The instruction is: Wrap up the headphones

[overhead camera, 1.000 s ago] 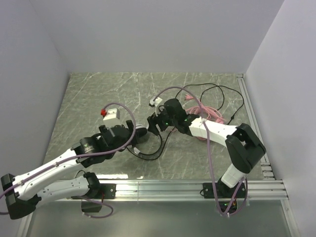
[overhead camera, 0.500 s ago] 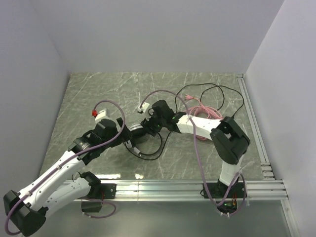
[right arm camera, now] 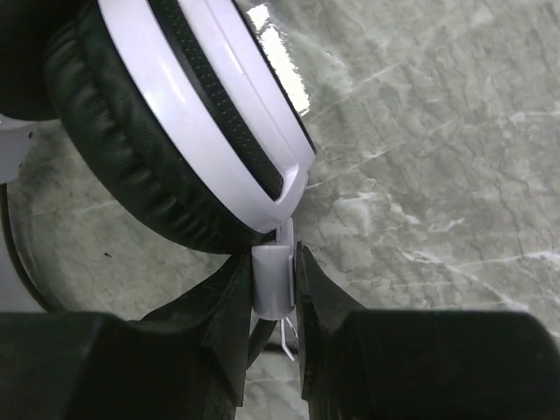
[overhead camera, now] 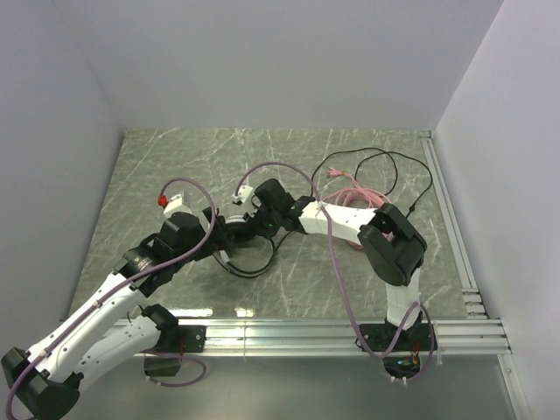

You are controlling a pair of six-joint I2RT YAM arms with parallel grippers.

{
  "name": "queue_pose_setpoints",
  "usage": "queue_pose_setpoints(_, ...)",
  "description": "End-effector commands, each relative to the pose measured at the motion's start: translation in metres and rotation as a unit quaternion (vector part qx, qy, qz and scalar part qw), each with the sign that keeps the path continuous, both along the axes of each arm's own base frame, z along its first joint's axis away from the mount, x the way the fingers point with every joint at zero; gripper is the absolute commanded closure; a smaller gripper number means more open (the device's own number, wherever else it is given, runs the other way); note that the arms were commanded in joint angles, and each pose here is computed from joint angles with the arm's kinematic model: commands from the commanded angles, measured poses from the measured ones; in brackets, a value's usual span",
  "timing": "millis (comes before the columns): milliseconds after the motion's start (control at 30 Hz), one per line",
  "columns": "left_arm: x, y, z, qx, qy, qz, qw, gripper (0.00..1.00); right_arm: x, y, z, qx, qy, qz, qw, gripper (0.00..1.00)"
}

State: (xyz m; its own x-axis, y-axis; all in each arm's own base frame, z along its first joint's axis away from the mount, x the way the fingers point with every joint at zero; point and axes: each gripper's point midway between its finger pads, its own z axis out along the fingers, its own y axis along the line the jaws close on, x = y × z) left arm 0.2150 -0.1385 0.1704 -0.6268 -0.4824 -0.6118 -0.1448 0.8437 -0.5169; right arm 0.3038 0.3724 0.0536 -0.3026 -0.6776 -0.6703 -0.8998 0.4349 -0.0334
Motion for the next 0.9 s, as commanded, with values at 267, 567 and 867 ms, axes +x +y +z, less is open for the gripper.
queue_pose_setpoints(267, 0.009, -0.004, 0.006, -0.013, -0.016, 0.004, 1.000, 0.01, 0.018, -0.047, 0.040, 0.101, 0.044, -0.397, 0.911, 1.00)
queue_pose_setpoints(567, 0.018, -0.022, -0.012, -0.031, -0.003, -0.008, 0.999, 0.01, -0.055, -0.058, 0.034, 0.188, 0.093, -0.610, 0.764, 0.64)
queue_pose_setpoints(867, 0.024, -0.031, -0.044, -0.020, 0.025, -0.013, 0.999, 0.05, -0.082, -0.037, 0.070, 0.239, 0.092, -0.561, 0.787, 0.08)
